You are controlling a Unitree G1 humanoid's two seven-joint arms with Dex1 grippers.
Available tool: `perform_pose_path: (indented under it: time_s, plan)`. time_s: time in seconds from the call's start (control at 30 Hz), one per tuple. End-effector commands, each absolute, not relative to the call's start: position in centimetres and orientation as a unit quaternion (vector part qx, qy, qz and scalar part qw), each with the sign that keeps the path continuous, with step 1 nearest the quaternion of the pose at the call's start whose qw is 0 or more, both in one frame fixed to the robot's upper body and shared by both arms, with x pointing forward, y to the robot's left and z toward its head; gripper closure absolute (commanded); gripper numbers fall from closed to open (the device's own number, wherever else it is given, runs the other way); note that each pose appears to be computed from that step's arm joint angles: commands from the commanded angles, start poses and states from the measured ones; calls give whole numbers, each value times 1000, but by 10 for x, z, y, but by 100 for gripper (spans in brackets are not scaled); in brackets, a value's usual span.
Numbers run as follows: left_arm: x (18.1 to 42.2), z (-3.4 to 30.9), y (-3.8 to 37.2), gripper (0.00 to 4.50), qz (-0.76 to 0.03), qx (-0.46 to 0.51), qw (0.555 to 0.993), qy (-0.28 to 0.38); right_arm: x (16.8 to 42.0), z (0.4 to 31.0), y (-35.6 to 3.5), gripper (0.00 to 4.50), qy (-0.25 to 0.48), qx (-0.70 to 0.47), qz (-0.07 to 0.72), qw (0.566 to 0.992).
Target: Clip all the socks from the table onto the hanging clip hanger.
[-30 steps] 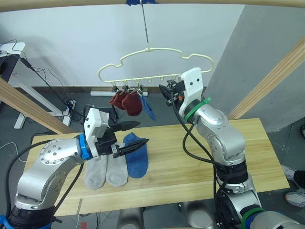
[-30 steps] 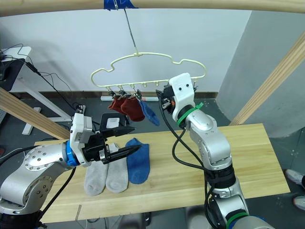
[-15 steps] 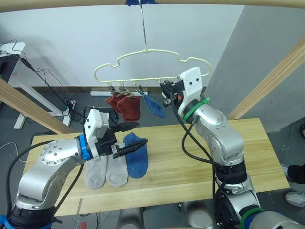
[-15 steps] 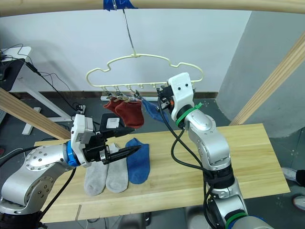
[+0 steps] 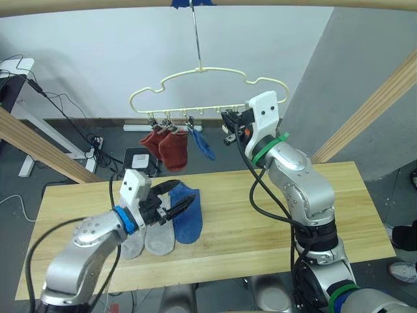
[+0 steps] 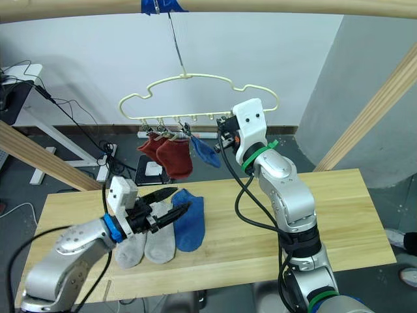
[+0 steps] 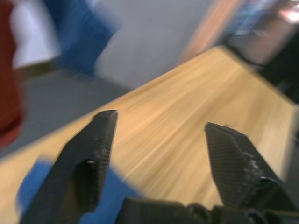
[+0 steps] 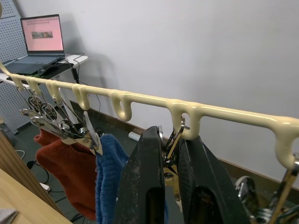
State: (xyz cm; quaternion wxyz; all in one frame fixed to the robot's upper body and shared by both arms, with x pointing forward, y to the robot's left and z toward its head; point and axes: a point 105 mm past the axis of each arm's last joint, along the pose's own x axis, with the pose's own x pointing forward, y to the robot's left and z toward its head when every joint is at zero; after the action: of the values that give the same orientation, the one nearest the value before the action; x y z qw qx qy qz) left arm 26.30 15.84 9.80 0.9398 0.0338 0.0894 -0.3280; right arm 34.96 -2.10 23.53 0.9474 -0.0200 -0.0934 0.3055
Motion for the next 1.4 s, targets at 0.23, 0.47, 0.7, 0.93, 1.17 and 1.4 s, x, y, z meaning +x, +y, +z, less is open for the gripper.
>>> perform_pose_path:
  time_s: [0.23, 0.47, 0.7, 0.93, 1.17, 1.4]
  plan:
    - [291, 32, 150, 0, -156, 35, 979, 124, 338, 250, -12, 444, -121, -18, 331, 936]
    - [317, 29, 155, 0, -88, 14, 990, 111, 336, 247, -10, 444, -114, -20, 336, 935]
    - [323, 19, 152, 0, -84, 37, 986, 139, 336, 246, -9, 444, -112, -19, 336, 935]
    - [318, 22, 146, 0, -109, 41, 984, 132, 335, 246, -8, 444, -112, -17, 336, 935]
    - [310, 23, 150, 0, -103, 26, 986, 131, 334, 246, -8, 444, -116, -21, 335, 935]
    - [293, 16, 174, 0, -64, 36, 988, 137, 333, 246, -8, 444, -119, -25, 336, 934]
